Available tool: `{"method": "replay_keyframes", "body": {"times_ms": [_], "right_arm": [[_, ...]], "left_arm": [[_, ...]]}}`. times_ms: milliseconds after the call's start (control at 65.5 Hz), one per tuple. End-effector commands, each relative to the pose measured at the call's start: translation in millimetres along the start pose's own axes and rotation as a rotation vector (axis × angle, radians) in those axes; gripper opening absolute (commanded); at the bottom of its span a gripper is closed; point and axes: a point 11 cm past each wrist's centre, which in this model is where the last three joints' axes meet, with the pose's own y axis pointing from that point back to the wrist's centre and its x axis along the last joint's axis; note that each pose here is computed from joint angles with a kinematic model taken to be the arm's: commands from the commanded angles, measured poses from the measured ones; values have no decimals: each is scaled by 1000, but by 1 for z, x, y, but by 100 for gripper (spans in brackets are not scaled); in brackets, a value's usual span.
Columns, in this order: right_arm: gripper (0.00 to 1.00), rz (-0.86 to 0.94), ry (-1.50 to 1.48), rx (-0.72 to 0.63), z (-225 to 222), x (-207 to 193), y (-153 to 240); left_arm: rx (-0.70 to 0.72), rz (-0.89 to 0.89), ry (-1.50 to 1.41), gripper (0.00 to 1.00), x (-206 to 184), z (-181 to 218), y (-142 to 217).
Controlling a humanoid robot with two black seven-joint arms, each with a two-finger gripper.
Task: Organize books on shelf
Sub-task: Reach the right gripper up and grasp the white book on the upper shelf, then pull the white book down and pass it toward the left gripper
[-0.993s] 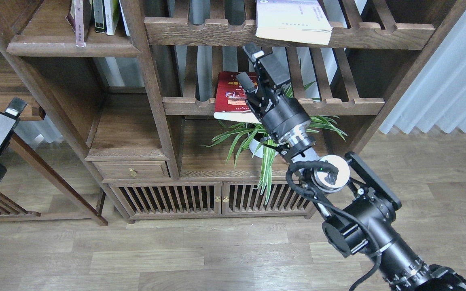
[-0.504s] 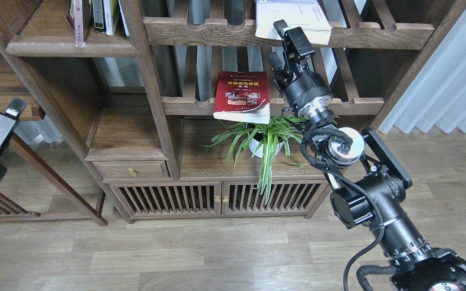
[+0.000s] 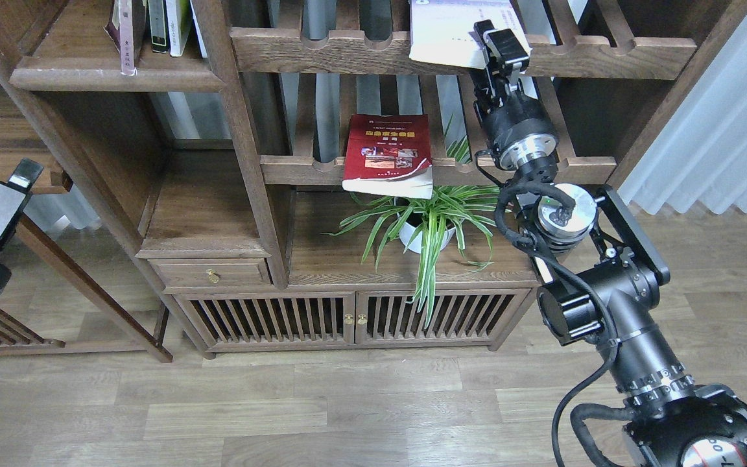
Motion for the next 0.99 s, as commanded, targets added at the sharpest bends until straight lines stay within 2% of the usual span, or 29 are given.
{"method": "replay_keyframes", "body": {"times_ms": [0,76,137,168,397,535,825,978], "right_arm": [[30,-26,1,-4,0,-4,0],[22,-65,-3,-14,2,-8,1],[9,-128,-11,-34,8,-15,4],[6,-156,-14,-47,11,-19,6],[6,-254,-52,-109,29,-36,29],[6,-330,-94,-130,30,-31,73],[5,-322,-45,-147,-1,35,166],[5,-202,-70,-149,2,68,203]], "left_arm": [[0,1,0,100,0,0,0],[0,4,2,100,1,-1,0],[0,4,2,100,1,-1,0],[0,4,2,100,1,-1,0],[-3,17,4,100,6,-1,2],[3,32,9,100,10,-4,4],[-30,17,226,100,5,-44,-1],[14,9,299,99,-2,-77,-4]]}}
